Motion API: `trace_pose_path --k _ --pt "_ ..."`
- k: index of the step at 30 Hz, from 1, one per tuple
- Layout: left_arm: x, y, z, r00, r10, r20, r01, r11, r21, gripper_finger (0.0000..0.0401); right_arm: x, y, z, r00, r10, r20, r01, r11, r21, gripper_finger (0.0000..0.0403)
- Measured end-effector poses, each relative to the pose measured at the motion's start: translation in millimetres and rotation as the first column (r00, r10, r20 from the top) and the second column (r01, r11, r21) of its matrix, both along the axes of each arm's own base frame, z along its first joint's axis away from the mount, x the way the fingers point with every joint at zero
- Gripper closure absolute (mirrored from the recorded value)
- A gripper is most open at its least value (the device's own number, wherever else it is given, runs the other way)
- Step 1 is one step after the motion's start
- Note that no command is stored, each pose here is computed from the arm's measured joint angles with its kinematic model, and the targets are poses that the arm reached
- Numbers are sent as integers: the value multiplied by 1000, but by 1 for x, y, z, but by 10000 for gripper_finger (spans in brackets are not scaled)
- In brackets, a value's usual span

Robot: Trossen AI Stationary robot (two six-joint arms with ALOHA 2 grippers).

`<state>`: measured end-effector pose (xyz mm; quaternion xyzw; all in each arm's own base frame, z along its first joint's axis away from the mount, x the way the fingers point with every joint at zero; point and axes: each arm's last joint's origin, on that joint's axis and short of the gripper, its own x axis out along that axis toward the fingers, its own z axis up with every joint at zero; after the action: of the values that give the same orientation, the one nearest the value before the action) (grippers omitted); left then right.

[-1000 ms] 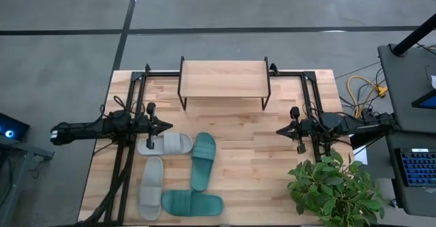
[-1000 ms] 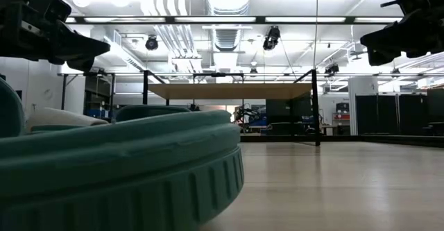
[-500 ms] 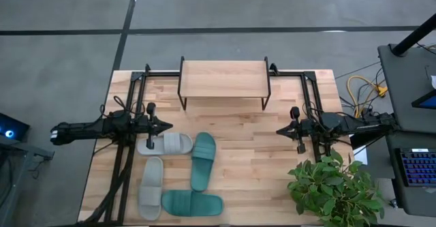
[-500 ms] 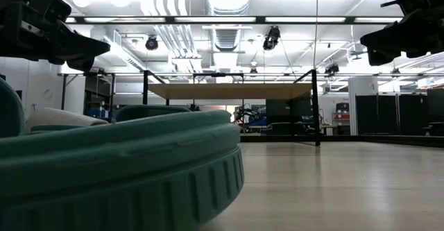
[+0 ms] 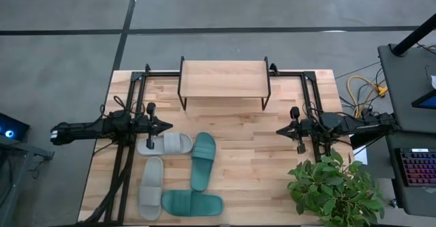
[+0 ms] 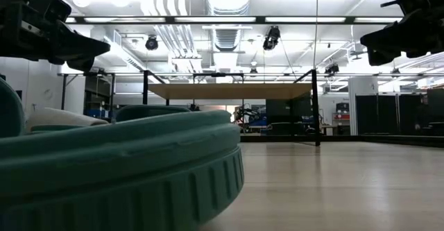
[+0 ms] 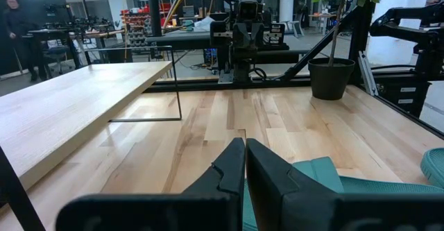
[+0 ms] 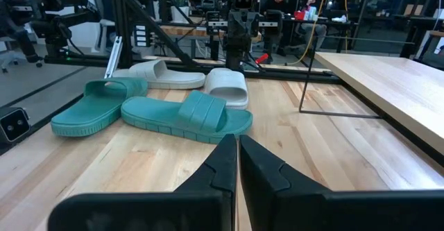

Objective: Pick and place slides into the shelf

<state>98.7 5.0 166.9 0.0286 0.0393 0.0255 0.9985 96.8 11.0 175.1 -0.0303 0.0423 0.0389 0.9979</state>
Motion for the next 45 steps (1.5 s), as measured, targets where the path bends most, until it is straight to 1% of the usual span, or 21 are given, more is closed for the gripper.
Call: trace_pose_path --k 19,23,25,27,29,31,33,35,37,38,39,42,43,45 --pt "0 0 0 1000 0 0 0 1000 0 401 0 0 1 1000 -1 6 1 1000 1 394" --pt "0 0 0 1000 0 3 0 1000 1 401 0 0 2 1000 -4 13 3 999 39 394" --pt "0 0 2 1000 0 26 0 1000 2 401 0 0 5 999 -7 48 3 996 93 394" --pt "1 0 8 996 0 88 -1 1000 5 401 0 0 12 994 -13 112 -5 988 155 394" --pt "0 0 13 991 0 137 -1 1000 7 401 0 0 18 985 -15 169 -15 985 175 394" --pt "0 0 17 983 10 185 -14 1000 18 401 -1 0 23 973 -14 229 -18 990 138 394" --pt "-1 2 25 963 62 262 -75 996 41 401 -2 0 30 953 -11 302 -9 998 62 394" --pt "-3 4 31 939 125 322 -152 987 61 401 -4 -1 36 930 -12 367 -1 999 34 394" --pt "-5 6 36 907 217 360 -251 967 49 401 -5 -2 42 904 -41 425 29 999 33 394" --pt "-5 8 36 898 251 361 -286 957 46 401 -5 -3 44 893 -80 444 69 997 41 394" --pt "-4 8 35 896 272 351 -312 948 62 401 -5 -4 45 884 -131 449 121 991 51 394" --pt "0 8 33 909 269 319 -318 942 111 401 -1 -8 43 874 -263 409 264 963 56 386" --pt "1 8 34 909 263 323 -312 944 111 398 1 -8 43 877 -279 392 280 958 54 379" --pt "4 8 39 913 234 335 -283 953 107 386 6 -8 48 889 -279 363 276 959 60 361"
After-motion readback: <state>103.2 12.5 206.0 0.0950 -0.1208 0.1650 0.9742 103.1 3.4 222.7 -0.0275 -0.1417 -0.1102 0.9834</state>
